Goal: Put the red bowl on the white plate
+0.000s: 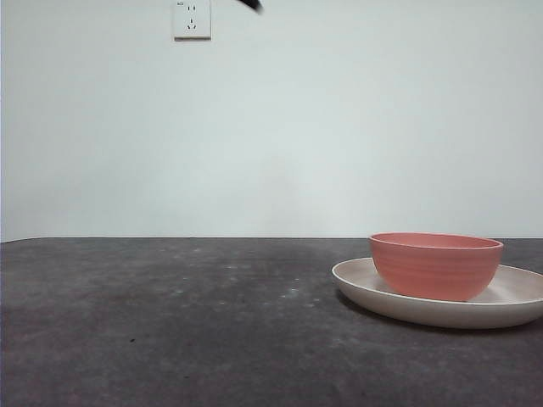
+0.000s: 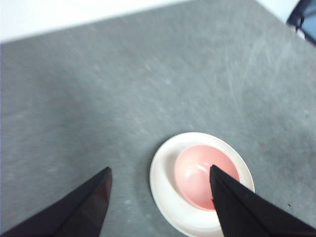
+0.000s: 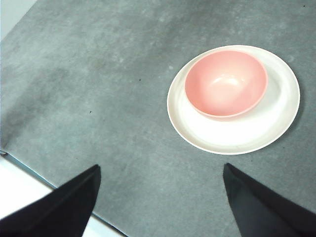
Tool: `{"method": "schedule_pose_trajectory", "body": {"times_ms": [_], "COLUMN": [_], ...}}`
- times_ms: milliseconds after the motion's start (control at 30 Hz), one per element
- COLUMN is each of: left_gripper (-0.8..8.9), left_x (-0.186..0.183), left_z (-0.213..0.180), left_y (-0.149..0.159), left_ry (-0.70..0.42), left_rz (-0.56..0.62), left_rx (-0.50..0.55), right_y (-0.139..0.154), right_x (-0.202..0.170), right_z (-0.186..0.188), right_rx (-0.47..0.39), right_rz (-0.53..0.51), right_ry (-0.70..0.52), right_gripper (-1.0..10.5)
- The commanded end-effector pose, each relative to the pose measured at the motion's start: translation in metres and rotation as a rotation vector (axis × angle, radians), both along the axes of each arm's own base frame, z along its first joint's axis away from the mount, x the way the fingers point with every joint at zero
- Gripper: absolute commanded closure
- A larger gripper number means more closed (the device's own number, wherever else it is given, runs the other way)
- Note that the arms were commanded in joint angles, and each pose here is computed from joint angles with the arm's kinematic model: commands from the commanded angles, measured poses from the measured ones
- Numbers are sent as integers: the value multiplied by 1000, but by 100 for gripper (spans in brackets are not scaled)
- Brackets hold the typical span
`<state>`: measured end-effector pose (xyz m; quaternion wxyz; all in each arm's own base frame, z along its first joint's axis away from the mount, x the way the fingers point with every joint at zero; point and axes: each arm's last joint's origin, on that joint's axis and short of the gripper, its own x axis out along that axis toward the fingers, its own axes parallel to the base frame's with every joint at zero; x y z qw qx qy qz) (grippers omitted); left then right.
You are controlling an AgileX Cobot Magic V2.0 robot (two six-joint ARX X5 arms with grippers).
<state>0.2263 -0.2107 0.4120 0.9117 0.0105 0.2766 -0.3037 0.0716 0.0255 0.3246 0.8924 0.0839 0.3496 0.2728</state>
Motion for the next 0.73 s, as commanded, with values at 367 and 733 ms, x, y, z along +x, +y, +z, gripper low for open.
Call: {"method": "schedule_pose_trajectory", "body": {"times_ms": [367,733], "left_gripper": [494,502], "left_x": [-77,-101], "left_z": [-39,-80], "left_y": [80,95], "left_ry": [30,133], "left_rz": [-112,-218], "left_rx": [-38,-46], "right_y": [0,0], "right_x": [-1,-1], "right_z": [5,4], "right_rx": [8,7], "right_rz": [-2,-3], "right_ry": [-19,0], "right_gripper": [550,550]}}
